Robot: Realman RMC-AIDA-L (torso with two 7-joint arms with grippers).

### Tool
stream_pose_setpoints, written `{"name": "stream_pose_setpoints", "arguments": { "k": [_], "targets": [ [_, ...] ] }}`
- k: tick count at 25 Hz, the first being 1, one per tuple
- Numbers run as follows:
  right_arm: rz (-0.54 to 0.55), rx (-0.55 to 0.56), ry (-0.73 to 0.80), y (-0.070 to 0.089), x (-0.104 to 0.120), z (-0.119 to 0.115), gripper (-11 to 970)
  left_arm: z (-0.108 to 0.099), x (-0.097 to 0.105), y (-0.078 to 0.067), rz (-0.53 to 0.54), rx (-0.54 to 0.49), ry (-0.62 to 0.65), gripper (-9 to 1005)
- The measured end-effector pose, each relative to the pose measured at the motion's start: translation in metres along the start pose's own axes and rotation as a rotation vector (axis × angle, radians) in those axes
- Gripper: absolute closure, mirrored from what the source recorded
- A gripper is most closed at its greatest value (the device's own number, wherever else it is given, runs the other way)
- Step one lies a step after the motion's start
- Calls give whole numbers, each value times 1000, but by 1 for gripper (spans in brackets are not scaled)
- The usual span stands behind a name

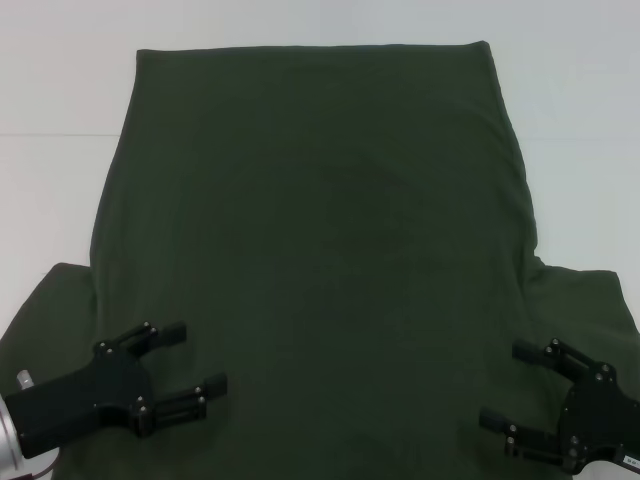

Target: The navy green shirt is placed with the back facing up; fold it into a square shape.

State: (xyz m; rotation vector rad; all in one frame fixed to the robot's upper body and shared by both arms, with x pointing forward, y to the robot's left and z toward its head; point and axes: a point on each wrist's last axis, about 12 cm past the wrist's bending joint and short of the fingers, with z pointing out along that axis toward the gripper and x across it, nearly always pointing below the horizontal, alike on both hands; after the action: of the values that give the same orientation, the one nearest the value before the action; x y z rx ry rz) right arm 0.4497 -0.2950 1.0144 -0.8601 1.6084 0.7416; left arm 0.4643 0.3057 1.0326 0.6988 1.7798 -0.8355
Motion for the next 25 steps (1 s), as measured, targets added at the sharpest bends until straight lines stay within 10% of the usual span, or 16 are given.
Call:
{"name": "stream_pose_setpoints", "arguments": {
  "k": [13,25],
  "targets": [
    [-3,-7,1,0,-1,2,19,0,0,0,-19,0,0,64],
    [3,-19,-8,0,-2,8,19,-25,-38,33,-559,-8,69,65]
  ]
}}
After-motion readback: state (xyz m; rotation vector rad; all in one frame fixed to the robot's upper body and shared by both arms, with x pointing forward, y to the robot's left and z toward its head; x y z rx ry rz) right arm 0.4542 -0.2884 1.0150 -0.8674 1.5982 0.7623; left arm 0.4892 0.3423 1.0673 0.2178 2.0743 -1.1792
